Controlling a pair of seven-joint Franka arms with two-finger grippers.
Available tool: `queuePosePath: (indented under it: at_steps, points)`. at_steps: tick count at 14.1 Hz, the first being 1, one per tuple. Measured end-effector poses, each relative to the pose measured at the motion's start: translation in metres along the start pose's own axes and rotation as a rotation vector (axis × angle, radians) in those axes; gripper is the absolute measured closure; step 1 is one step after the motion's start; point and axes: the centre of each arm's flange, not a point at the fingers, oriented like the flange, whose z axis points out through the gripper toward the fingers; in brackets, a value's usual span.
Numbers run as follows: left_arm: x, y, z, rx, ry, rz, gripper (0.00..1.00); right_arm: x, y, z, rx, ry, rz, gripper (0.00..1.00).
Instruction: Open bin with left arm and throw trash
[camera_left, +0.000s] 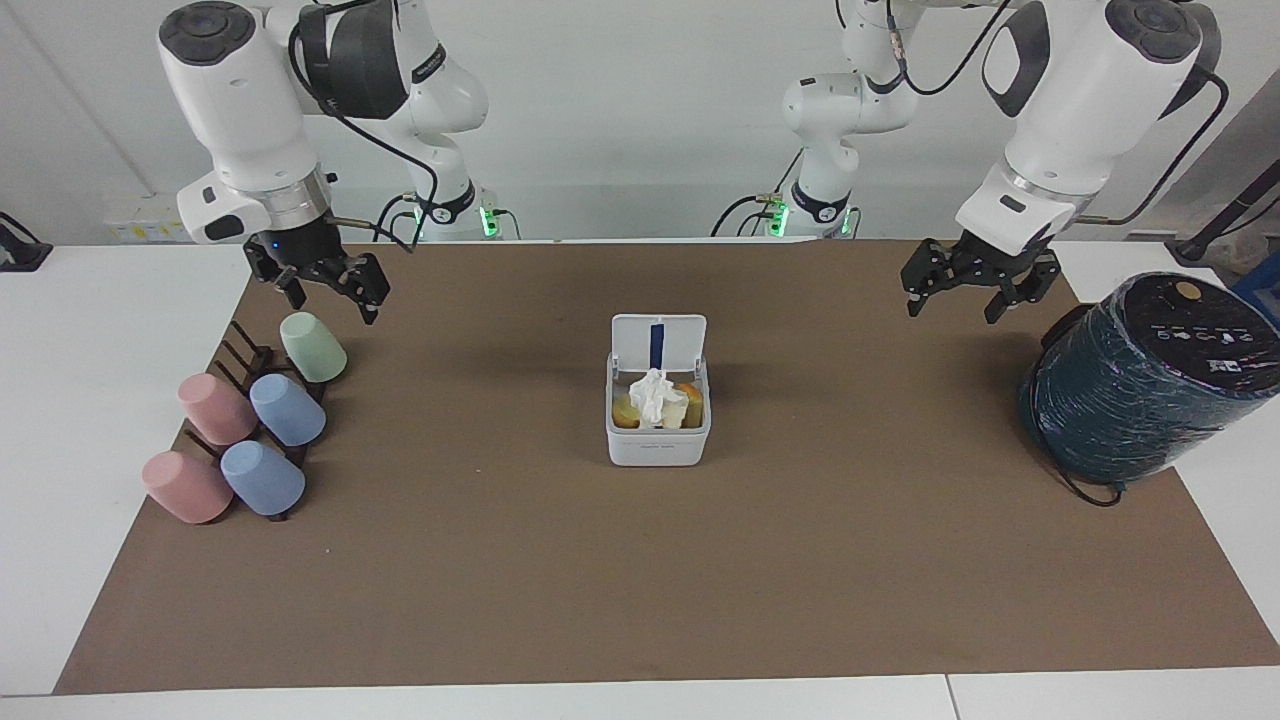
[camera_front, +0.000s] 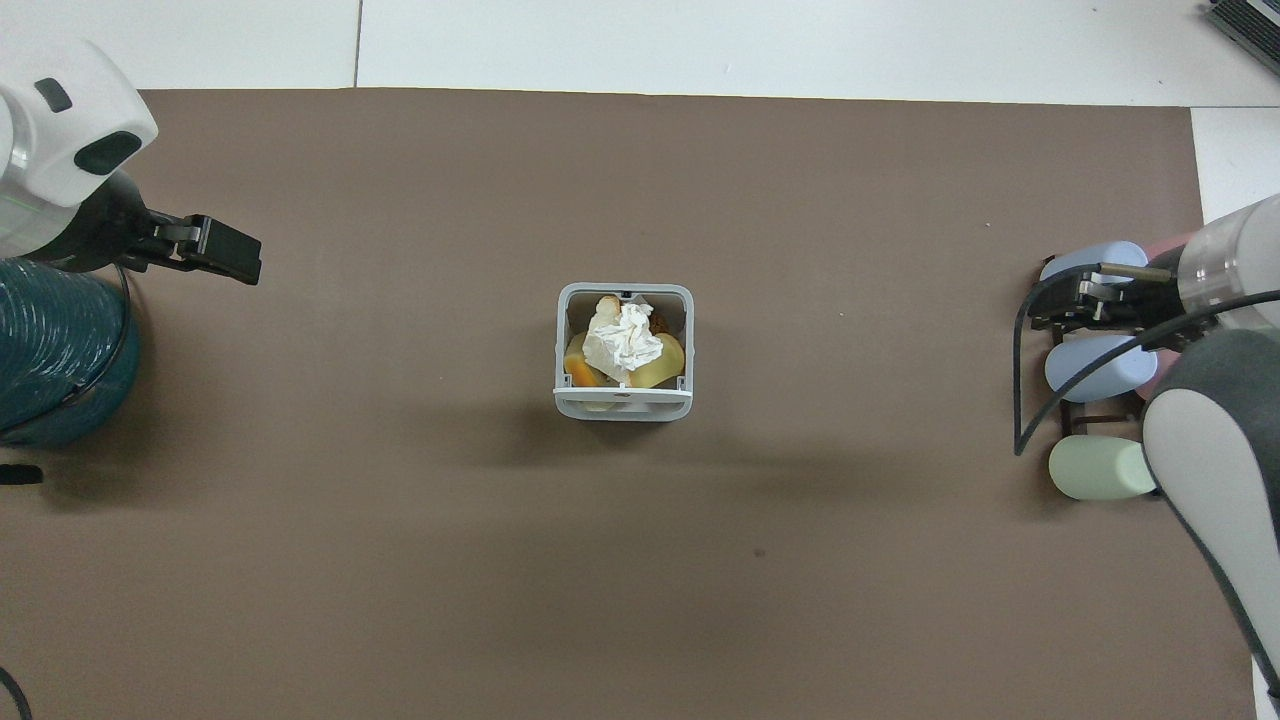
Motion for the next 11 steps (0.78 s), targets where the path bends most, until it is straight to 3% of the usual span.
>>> queuePosePath:
  at_steps: [11]
  points:
    - [0.000, 0.001, 0.000, 0.000, 0.001, 0.001, 0.00, -0.006, 0.006, -0.017, 0.000, -0.057, -0.140, 0.00]
